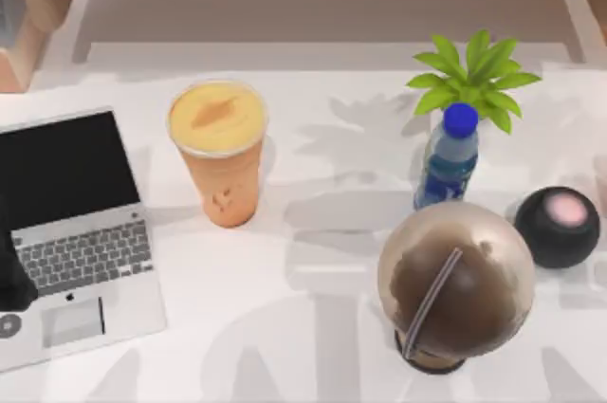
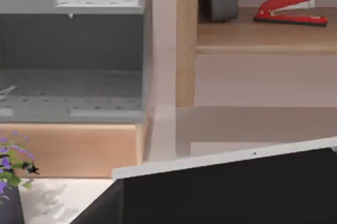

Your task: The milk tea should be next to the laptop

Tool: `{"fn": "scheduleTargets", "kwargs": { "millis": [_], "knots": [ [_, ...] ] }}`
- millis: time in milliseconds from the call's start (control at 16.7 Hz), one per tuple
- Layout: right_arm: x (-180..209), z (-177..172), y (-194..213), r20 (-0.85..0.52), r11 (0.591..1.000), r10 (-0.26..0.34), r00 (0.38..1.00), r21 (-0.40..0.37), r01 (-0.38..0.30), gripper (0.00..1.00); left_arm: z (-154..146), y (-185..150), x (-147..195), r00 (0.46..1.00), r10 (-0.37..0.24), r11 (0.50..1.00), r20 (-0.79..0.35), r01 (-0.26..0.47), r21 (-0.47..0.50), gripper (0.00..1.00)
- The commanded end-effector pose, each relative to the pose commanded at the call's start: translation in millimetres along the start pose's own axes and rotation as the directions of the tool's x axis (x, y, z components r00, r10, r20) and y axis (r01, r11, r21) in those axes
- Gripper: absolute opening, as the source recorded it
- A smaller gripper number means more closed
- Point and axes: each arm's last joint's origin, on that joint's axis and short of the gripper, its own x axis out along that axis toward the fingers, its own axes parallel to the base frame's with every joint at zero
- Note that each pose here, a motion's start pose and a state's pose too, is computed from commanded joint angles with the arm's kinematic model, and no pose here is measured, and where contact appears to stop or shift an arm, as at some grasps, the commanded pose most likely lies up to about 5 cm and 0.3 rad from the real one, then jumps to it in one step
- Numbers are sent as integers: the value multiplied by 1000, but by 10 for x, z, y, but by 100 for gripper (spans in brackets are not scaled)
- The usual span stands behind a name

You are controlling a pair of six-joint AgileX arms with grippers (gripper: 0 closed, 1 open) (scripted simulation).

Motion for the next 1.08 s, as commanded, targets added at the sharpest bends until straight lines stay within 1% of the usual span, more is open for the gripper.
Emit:
{"fn": "scheduleTargets", "kwargs": {
  "millis": [300,600,840,1080],
  "knots": [
    [0,0,0,0,1000,0,1000,0,0,100,28,-24,32,1000,-2,1000,-5,2,-5,100],
    [0,0,0,0,1000,0,1000,0,0,100,130,-162,202,1000,-9,1000,-25,8,-22,100],
    [0,0,0,0,1000,0,1000,0,0,100,172,-405,430,999,-15,999,-49,13,-35,100],
    [0,0,0,0,1000,0,1000,0,0,100,85,-788,651,997,-20,999,-73,17,-39,100]
  ]
}}
